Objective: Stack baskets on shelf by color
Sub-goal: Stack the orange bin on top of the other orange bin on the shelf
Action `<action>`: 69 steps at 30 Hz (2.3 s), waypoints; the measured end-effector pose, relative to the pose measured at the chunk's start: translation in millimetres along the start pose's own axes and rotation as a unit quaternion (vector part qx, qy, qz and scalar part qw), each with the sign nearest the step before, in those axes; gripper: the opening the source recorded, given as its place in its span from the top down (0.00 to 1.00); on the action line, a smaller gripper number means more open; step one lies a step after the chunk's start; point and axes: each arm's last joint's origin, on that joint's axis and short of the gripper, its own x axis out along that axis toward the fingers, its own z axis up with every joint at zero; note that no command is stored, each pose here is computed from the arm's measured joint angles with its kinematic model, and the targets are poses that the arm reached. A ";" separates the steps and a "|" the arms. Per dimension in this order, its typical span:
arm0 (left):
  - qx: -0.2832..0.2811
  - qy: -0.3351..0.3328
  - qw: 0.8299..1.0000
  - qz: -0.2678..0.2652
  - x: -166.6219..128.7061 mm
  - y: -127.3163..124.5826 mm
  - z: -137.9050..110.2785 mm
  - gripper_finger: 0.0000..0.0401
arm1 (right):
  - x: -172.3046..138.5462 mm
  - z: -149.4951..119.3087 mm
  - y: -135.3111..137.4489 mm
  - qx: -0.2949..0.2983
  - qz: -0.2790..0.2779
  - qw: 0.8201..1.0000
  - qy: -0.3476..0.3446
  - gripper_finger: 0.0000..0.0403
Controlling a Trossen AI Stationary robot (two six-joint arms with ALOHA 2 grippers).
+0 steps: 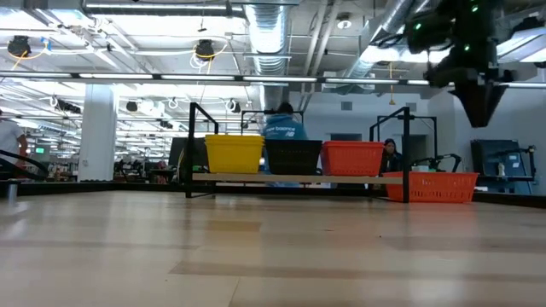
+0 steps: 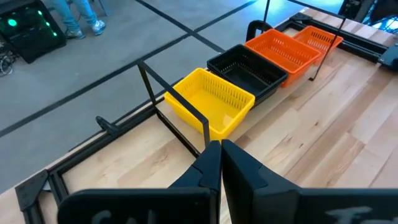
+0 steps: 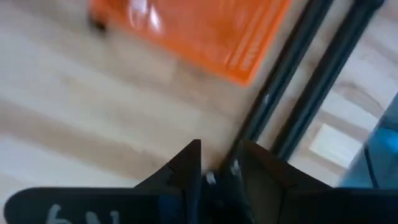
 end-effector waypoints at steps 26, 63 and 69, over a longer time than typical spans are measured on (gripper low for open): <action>-0.033 -0.007 0.999 0.003 0.0 0.2 0.4 1.00 | 9.2 38.1 -42.7 0.039 0.099 0.992 -0.066 0.45; -0.040 0.021 0.999 0.014 8.7 -21.4 -6.7 1.00 | 60.1 33.1 -1.6 -0.253 0.070 0.965 0.027 0.52; -0.044 0.020 0.999 0.014 8.8 -21.5 -6.7 1.00 | 41.3 22.0 -14.8 -0.217 0.070 0.974 -0.020 0.53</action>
